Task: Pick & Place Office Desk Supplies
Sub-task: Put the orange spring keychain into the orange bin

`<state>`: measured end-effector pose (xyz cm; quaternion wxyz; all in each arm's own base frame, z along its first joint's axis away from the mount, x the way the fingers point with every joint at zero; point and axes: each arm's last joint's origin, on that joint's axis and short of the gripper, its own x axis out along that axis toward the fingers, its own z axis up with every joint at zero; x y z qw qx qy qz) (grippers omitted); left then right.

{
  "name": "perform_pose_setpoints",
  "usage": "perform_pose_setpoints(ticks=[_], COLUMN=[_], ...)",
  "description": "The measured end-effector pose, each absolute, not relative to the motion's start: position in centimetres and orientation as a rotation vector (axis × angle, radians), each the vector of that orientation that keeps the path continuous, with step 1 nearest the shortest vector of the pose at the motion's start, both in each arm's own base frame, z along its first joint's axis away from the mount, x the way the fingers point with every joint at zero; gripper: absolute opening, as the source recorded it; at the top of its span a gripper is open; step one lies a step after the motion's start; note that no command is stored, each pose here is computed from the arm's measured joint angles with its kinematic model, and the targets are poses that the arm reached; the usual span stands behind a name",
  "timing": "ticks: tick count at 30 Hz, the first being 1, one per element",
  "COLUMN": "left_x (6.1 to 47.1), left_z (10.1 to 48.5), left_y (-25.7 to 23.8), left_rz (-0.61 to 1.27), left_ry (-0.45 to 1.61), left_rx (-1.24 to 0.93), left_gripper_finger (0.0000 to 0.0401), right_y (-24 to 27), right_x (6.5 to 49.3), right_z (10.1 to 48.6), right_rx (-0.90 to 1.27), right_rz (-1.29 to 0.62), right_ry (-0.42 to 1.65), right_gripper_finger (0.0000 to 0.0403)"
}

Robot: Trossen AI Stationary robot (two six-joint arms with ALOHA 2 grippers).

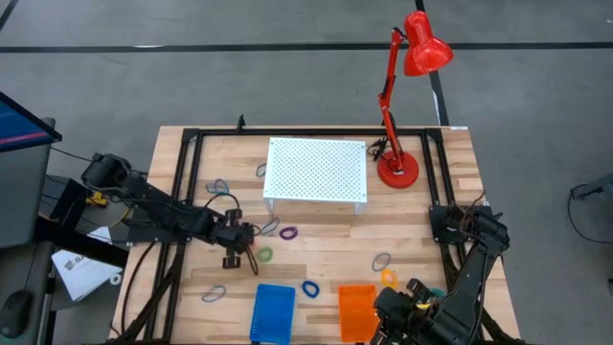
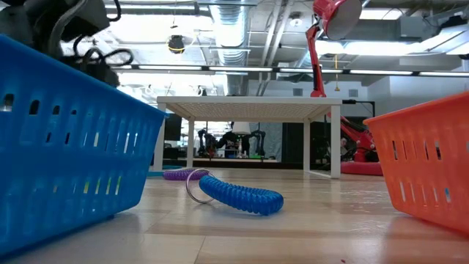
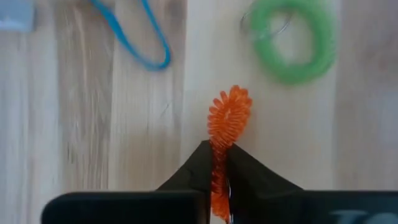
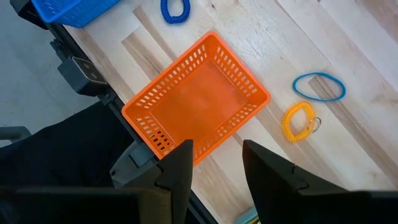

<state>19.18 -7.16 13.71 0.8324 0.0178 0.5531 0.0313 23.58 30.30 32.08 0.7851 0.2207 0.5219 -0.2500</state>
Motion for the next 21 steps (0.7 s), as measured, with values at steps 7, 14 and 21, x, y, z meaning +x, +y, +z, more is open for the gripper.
perform_pose_setpoints(ticks=[7, 14, 21], left_x=[19.2, 18.6, 18.8], left_z=[15.6, 17.9, 20.4], left_y=[-8.2, -9.4, -10.8], left_rz=[-0.038, -0.166, -0.341], left_ry=[1.022, 0.864, 0.632], left_rx=[0.028, 0.018, 0.017], left_gripper_finger=[0.001, 0.001, 0.001], right_y=[30.3, 30.3, 30.3], right_x=[23.6, 23.6, 23.6], right_z=[32.1, 32.1, 32.1], right_rx=[0.476, 0.476, 0.475], right_rz=[-0.54, -0.54, -0.54], right_ry=[1.125, 1.124, 1.124], right_gripper_finger=[0.0136, 0.0136, 0.0136])
